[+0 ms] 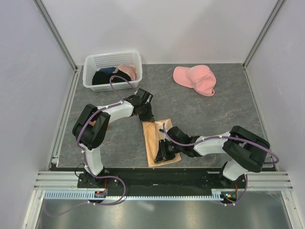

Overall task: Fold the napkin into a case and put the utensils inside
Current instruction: Smooth out the 2/3-rectangle-folded napkin at the center of the board, then pick up the 2/3-rectangle-folded napkin at the center of the board.

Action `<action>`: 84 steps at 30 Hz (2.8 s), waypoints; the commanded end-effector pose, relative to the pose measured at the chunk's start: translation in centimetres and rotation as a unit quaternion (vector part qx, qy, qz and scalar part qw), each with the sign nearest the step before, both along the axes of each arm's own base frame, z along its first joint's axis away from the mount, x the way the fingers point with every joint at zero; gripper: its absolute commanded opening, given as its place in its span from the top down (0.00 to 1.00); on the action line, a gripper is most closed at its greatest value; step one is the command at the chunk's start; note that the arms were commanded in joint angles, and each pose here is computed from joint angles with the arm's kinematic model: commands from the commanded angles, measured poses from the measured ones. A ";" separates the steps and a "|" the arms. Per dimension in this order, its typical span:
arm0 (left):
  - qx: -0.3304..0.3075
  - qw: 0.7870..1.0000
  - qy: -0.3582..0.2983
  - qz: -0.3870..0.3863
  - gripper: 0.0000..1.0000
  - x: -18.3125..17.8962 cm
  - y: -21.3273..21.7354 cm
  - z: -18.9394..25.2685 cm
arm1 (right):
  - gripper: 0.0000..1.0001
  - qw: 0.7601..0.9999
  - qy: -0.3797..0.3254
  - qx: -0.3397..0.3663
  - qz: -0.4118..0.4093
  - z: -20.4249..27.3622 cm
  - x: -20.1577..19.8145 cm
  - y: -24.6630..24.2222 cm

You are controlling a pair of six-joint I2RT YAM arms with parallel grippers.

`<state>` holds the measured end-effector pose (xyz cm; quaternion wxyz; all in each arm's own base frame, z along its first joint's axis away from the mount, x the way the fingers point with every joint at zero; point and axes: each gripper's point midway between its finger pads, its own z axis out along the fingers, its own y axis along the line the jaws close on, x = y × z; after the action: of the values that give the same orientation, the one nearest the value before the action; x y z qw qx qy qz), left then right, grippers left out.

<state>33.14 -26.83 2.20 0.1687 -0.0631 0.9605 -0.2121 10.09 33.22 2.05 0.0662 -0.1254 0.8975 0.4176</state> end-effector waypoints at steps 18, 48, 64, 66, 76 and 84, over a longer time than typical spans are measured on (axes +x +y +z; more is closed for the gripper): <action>0.045 0.984 -0.140 -0.105 0.60 -5.9 -4.1 11.1 | 0.36 0.985 -0.051 -0.064 -0.152 3.4 7.7 -11.9; 0.215 0.935 -0.199 -0.199 0.43 -21.1 -9.8 5.1 | 0.18 0.946 -0.002 -0.143 -0.289 1.2 9.3 -19.6; 0.314 0.918 -0.154 -0.186 0.43 -21.5 -10.9 1.5 | 0.02 0.949 -0.012 -0.123 -0.291 2.3 10.4 -20.3; 0.318 0.917 -0.149 -0.188 0.45 -21.7 -10.7 1.0 | 0.02 0.949 -0.013 -0.124 -0.290 2.2 10.4 -20.3; 0.279 0.928 -0.132 -0.209 0.72 -22.5 -10.9 0.3 | 0.02 0.959 -0.016 -0.098 -0.267 2.4 10.2 -19.4; 0.224 0.944 -0.141 -0.199 0.90 -22.5 -9.5 3.6 | 0.02 0.972 -0.021 -0.053 -0.228 3.2 10.5 -17.6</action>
<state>10.60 -36.68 2.83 0.2589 0.2194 0.9404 0.0205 19.90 14.24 4.01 0.1643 0.1031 0.9331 0.3028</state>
